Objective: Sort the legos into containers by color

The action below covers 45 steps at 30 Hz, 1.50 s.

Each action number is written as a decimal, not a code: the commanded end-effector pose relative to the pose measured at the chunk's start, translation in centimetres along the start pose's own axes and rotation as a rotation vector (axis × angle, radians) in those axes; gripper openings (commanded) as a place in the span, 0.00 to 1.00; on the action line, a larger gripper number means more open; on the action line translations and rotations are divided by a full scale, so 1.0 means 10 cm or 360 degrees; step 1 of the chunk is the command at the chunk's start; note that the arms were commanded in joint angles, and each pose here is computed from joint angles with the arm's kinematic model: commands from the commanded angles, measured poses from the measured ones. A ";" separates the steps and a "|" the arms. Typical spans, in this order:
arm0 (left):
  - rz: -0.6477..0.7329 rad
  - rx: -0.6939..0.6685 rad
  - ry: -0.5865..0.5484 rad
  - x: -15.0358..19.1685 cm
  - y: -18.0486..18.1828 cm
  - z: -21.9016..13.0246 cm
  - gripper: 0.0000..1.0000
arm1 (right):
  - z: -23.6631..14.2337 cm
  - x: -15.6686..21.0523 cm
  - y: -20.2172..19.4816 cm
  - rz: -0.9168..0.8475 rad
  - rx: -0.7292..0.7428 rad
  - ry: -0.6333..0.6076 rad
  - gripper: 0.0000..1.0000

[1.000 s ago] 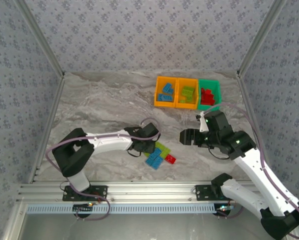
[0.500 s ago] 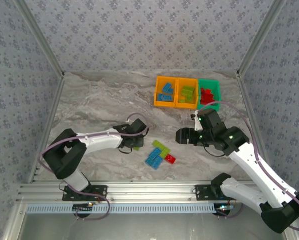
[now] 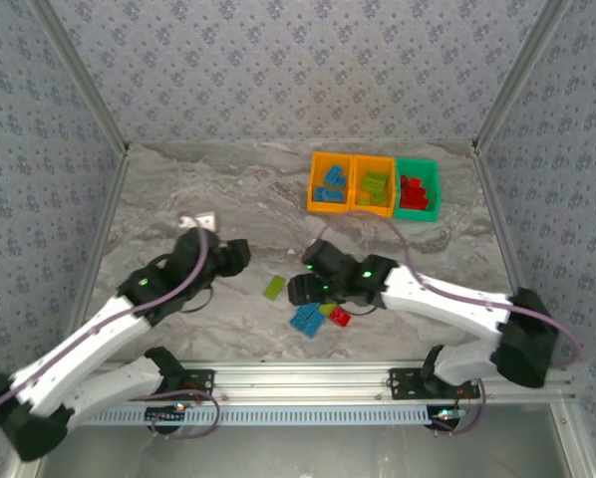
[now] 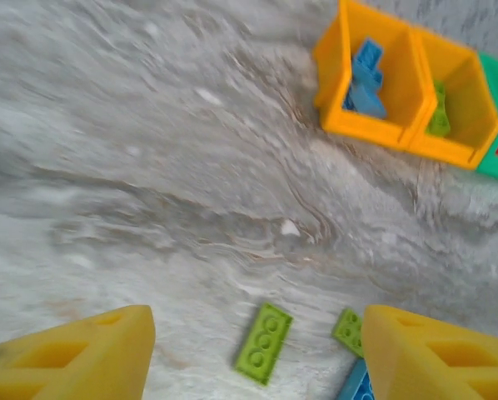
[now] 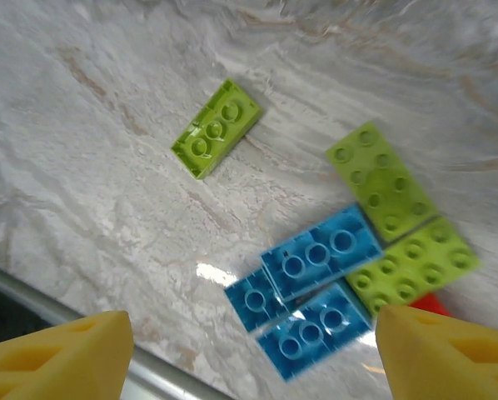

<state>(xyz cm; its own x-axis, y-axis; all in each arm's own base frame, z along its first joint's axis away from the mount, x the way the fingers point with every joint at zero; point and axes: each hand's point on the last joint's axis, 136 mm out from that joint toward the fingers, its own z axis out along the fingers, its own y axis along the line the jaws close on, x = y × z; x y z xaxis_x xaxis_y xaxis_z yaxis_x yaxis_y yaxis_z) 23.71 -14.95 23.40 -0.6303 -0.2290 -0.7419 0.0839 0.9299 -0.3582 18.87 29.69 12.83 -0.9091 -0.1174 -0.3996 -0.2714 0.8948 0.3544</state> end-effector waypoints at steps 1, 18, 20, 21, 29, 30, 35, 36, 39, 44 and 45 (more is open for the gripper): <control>0.0229 -0.0251 0.0094 0.08 0.44 -0.36 0.72 | 0.23 -0.30 0.24 0.0104 0.0042 -0.0160 0.79; 0.0281 -0.0247 0.0172 0.27 0.60 -0.51 0.99 | 1.40 -0.18 0.23 0.0333 0.0457 0.0048 0.75; 0.0288 -0.0246 0.0174 0.27 0.60 -0.50 0.99 | 1.49 -0.13 0.22 0.0346 0.0473 0.0069 0.67; 0.0293 -0.0249 0.0176 0.28 0.60 -0.50 0.99 | 1.52 -0.11 0.21 0.0345 0.0482 0.0080 0.62; 0.0321 -0.0091 0.0240 0.42 0.45 -0.42 0.99 | 1.30 -0.28 0.08 0.0364 0.0513 -0.0038 0.28; 0.0318 -0.0030 0.0248 0.44 0.40 -0.40 0.99 | 1.19 -0.37 0.07 0.0365 0.0489 -0.0076 0.27; 0.0246 0.0257 0.0277 0.53 0.10 -0.39 0.99 | 0.33 -0.95 -0.15 0.0347 0.0446 -0.0397 0.28; 0.0233 0.0312 0.0292 0.55 0.03 -0.38 0.99 | 0.12 -1.09 -0.28 0.0334 0.0475 -0.0481 0.28; 0.0204 0.0421 0.0325 0.58 -0.11 -0.36 0.99 | -0.37 -1.48 -0.79 0.0279 0.0629 -0.0674 0.28; 0.0164 0.0409 0.0378 0.65 -0.13 -0.26 0.99 | -0.60 -2.15 -1.74 0.0276 0.0836 -0.0716 0.28; 0.0144 0.0427 0.0358 0.63 -0.17 -0.23 0.99 | -0.58 -2.30 -1.89 0.0294 0.0832 -0.0712 0.29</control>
<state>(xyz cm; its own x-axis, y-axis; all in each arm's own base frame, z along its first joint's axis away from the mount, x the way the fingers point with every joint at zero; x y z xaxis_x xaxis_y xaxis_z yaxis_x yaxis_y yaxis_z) 17.42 -16.05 20.30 -0.7609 -0.0191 -0.6486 0.3188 0.8596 -0.3993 39.83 16.07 22.96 -0.6170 0.2981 -0.7284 0.2009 0.9545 0.2204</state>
